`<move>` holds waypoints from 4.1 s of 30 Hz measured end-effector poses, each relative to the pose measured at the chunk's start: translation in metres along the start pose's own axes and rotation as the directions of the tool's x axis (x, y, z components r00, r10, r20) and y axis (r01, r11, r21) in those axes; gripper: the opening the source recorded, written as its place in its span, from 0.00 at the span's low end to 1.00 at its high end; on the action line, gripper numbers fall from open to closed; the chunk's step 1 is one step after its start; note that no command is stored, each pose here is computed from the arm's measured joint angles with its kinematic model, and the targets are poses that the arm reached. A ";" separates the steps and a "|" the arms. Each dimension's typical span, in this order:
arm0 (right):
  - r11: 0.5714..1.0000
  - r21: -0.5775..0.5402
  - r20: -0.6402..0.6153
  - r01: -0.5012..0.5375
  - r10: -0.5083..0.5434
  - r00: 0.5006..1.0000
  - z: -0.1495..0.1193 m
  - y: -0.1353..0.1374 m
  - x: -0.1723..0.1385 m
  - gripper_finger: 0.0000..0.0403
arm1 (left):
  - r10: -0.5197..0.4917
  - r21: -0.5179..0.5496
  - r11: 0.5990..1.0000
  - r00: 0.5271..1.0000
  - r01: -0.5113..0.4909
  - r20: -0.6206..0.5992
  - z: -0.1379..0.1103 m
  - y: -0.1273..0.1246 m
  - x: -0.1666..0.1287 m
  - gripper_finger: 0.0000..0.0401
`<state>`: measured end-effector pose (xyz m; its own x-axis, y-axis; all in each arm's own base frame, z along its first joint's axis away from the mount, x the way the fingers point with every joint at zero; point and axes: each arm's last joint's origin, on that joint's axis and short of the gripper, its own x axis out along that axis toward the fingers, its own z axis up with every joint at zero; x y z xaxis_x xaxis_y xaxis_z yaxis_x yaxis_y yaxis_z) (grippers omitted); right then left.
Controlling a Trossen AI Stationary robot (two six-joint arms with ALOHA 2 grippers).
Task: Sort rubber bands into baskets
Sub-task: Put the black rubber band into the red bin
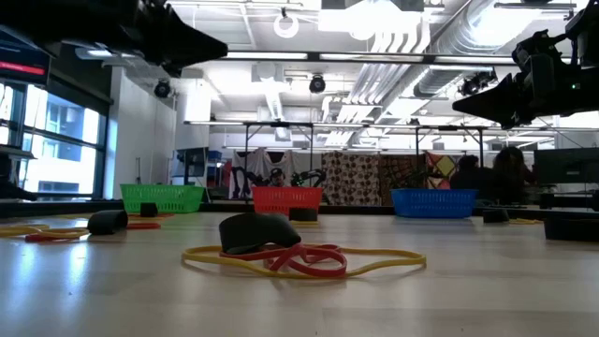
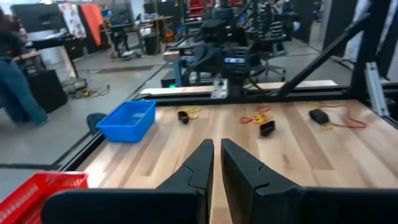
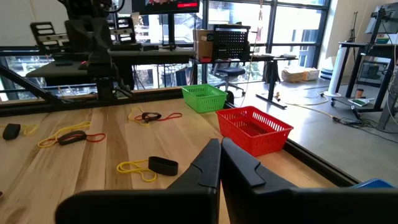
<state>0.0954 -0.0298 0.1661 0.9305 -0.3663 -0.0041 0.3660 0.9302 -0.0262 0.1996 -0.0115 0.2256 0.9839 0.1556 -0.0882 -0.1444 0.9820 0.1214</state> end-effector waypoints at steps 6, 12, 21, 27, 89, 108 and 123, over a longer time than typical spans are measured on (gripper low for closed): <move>1.000 0.020 0.000 0.000 0.000 1.000 0.000 0.000 0.000 0.00 | -0.036 0.036 0.999 0.999 0.036 0.004 0.001 -0.007 -0.002 0.05; 0.999 0.053 0.000 0.000 0.000 1.000 0.000 0.000 0.000 0.00 | -0.052 0.077 0.995 0.998 0.056 -0.045 -0.006 -0.010 0.002 0.05; 0.994 0.104 0.085 -0.042 0.033 0.996 0.008 0.001 0.000 0.00 | -0.116 0.086 0.988 0.987 0.126 -0.113 -0.021 -0.008 0.015 0.02; 0.976 0.084 0.219 -0.202 0.180 0.959 0.021 0.005 -0.002 0.00 | -0.166 0.086 0.981 0.983 0.172 -0.075 -0.020 -0.006 0.018 0.00; 0.951 0.190 -0.982 -0.246 0.187 -0.035 0.033 0.205 -0.010 0.43 | -0.146 -0.035 0.988 0.985 0.150 0.096 -0.047 -0.003 -0.005 0.00; 0.925 0.195 -0.979 -0.325 0.164 -0.122 0.004 0.227 -0.011 0.43 | -0.151 -0.061 0.986 0.987 0.154 0.053 -0.051 -0.004 -0.004 0.00; 0.916 0.216 -0.975 -0.338 0.181 -0.132 0.000 0.230 -0.007 0.37 | -0.383 -0.142 0.914 0.924 0.379 -0.002 -0.057 -0.027 -0.010 0.00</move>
<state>0.1725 0.1865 0.1606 -0.0699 0.1944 -0.9784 0.0237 0.9809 0.1932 0.1879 -0.0334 0.1665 0.9638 -0.2326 -0.1301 0.2261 0.9721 -0.0625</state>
